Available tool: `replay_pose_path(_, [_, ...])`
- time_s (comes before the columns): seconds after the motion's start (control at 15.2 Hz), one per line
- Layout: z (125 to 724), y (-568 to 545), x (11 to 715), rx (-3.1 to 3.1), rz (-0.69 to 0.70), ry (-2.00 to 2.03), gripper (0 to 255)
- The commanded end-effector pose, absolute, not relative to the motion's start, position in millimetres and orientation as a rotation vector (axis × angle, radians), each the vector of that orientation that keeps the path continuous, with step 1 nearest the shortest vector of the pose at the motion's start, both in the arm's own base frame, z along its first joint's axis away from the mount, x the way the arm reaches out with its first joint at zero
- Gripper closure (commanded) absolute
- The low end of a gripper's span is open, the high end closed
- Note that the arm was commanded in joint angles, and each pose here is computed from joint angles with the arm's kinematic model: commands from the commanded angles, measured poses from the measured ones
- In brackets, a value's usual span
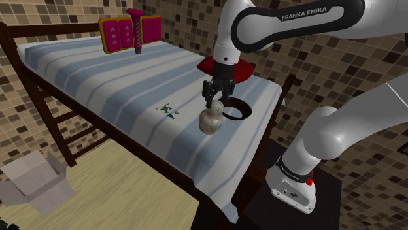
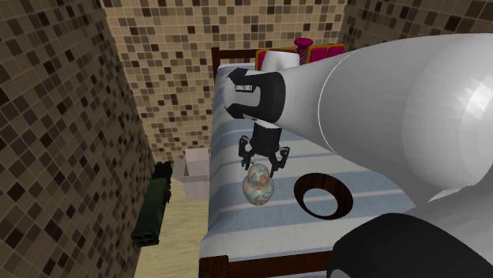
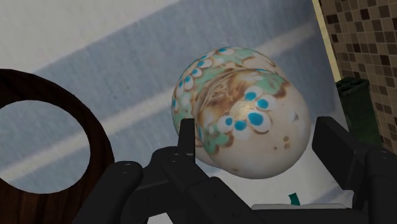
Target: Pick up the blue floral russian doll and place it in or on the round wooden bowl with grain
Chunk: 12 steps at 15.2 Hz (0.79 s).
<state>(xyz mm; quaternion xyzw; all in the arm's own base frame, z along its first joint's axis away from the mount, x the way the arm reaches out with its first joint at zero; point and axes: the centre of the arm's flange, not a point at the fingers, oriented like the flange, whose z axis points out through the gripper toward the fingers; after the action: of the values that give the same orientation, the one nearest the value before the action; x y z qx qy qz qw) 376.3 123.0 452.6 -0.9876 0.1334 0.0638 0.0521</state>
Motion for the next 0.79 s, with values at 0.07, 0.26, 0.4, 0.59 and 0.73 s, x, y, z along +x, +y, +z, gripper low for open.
replay_pose_path(0.07, [469, 122, 377, -3.004, 0.193, 0.406, 255])
replay_pose_path(0.26, [485, 122, 377, -3.004, 0.193, 0.406, 255])
replay_pose_path(0.4, [496, 122, 377, -3.004, 0.193, 0.406, 255])
replay_pose_path(0.59, [512, 122, 377, -3.004, 0.193, 0.406, 255])
replay_pose_path(0.73, [522, 122, 377, -3.004, 0.193, 0.406, 255])
